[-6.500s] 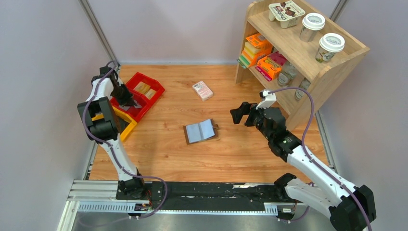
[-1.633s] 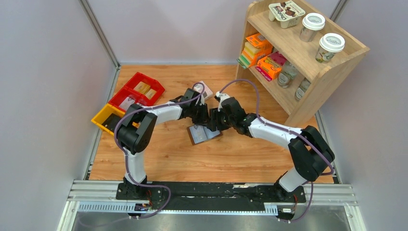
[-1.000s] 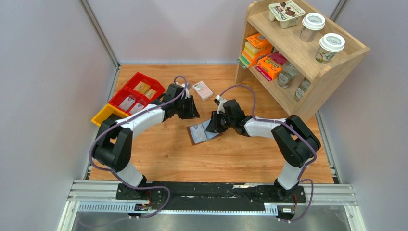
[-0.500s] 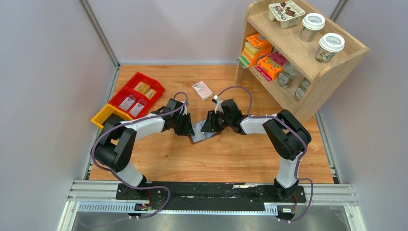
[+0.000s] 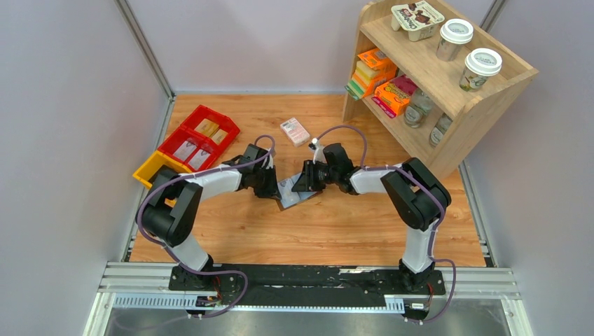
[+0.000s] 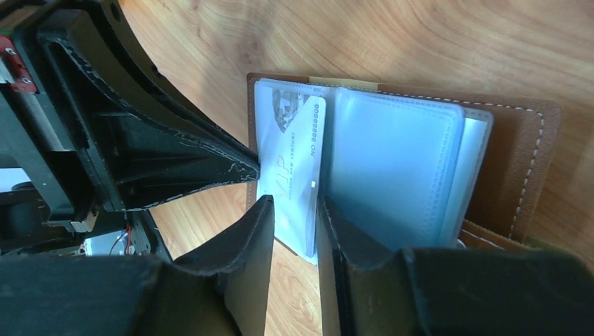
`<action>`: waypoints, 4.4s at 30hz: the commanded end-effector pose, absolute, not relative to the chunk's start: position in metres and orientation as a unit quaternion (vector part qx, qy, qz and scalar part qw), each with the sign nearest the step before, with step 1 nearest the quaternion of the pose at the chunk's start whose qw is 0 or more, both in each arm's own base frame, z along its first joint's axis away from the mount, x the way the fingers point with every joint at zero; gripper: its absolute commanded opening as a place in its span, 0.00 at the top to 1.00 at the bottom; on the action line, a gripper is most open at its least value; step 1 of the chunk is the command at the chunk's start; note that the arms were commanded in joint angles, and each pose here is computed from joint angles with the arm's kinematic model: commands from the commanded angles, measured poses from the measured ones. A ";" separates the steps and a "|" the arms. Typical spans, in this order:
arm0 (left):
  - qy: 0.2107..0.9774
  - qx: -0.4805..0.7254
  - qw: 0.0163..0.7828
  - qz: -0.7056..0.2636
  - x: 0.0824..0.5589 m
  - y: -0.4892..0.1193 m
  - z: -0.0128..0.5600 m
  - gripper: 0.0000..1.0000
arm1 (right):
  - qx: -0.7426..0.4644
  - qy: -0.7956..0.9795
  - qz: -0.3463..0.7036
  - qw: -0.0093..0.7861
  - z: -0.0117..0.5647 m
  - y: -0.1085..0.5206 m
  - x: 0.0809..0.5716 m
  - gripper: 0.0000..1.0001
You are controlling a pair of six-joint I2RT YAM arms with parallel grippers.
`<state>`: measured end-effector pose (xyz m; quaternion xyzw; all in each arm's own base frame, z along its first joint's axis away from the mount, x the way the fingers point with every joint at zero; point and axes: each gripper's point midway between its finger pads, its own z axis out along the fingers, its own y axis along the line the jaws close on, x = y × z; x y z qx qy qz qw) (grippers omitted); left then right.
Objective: Take the credit cards out of the card holder
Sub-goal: Remove the credit card from the card holder.
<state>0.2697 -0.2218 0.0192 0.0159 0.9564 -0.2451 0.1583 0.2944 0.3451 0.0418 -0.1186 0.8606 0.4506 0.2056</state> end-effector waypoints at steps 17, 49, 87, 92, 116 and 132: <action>0.982 0.068 0.129 -0.118 0.263 -0.196 -0.004 0.88 | -0.177 0.809 0.536 0.164 0.066 0.383 0.288 0.89; 0.989 0.115 0.080 -0.054 0.237 -0.183 -0.021 0.95 | -0.091 0.784 0.591 0.165 0.083 0.354 0.303 0.85; 0.980 0.149 0.101 -0.085 0.239 -0.202 -0.015 0.96 | -0.104 0.825 0.535 0.149 0.048 0.351 0.309 0.73; 0.979 0.150 0.102 -0.089 0.239 -0.204 -0.015 0.96 | -0.106 0.824 0.538 0.141 0.045 0.354 0.309 0.80; 0.970 0.183 0.126 -0.100 0.235 -0.209 -0.002 0.96 | -0.049 0.839 0.506 0.196 0.053 0.320 0.310 1.00; 0.953 0.127 0.224 -0.160 0.259 -0.231 0.050 0.73 | -0.005 0.848 0.493 0.194 0.043 0.312 0.308 1.00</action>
